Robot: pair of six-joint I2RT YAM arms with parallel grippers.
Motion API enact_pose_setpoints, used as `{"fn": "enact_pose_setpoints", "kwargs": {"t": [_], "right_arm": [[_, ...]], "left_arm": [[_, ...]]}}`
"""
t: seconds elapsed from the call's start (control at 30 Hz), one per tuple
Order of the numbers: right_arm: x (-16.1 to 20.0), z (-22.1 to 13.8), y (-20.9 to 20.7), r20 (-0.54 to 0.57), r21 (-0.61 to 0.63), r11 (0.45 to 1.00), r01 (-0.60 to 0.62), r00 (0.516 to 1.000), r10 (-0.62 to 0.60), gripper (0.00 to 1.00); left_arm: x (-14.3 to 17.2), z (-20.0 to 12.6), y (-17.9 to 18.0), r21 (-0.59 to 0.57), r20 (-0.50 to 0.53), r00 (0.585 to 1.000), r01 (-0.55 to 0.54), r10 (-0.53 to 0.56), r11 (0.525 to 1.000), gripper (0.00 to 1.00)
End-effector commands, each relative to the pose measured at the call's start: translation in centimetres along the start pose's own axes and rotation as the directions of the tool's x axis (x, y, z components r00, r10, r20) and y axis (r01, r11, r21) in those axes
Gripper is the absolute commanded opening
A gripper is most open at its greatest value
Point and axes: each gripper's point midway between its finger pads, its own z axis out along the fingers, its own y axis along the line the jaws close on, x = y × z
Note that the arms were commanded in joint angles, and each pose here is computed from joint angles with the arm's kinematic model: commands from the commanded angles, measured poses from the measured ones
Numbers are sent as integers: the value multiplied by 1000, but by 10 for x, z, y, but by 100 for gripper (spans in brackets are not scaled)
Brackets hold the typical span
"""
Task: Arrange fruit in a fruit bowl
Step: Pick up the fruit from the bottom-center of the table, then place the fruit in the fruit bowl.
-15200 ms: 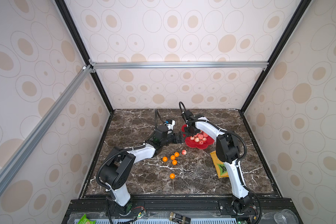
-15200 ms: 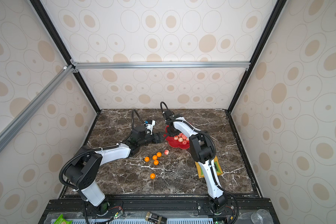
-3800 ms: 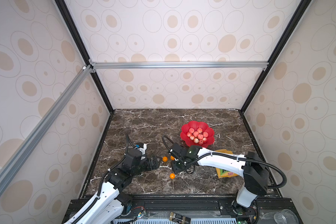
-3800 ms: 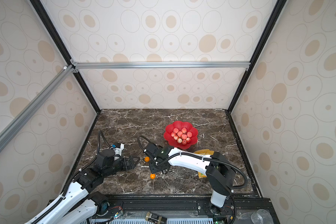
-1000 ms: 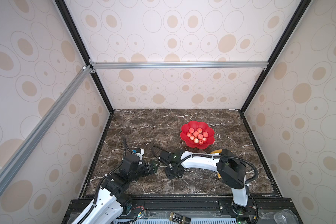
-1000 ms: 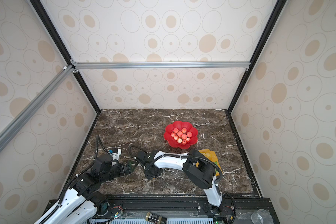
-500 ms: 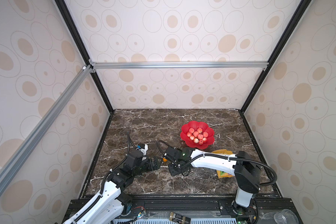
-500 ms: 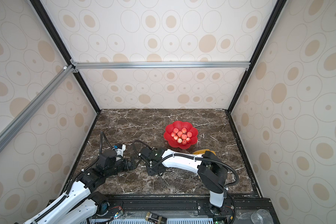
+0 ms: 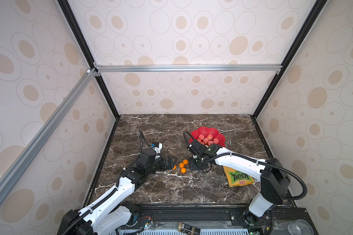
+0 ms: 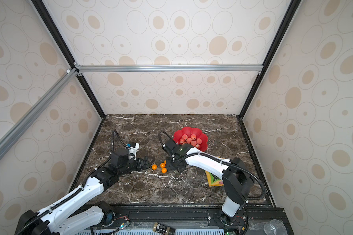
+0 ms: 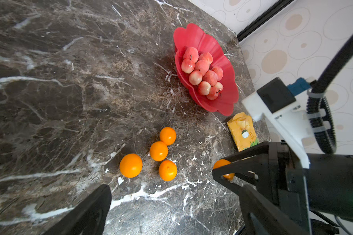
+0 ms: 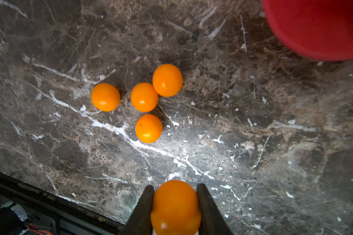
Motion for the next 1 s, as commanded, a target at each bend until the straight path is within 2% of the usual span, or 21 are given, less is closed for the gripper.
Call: {"fn": "enact_pose_setpoints", "kwargs": {"t": [0.0,0.23,0.43,0.97], "right_arm": [[-11,-9,-10,15,-75,997,-20,1000,21,8],[-41,-23,-51,98,3,1000,-25,995,25,9],[-68,-23,-72,109,62,997,-48,993,41,5],[-119,14,-90,65,143,986,-89,995,80,5]], "left_arm": [[-27,3,-27,70,70,996,-58,53,996,99],[-39,28,-42,90,68,995,-81,75,993,99],[-48,52,-48,96,63,993,-109,103,989,99],[-62,96,-59,136,57,992,-120,113,983,99]]}}
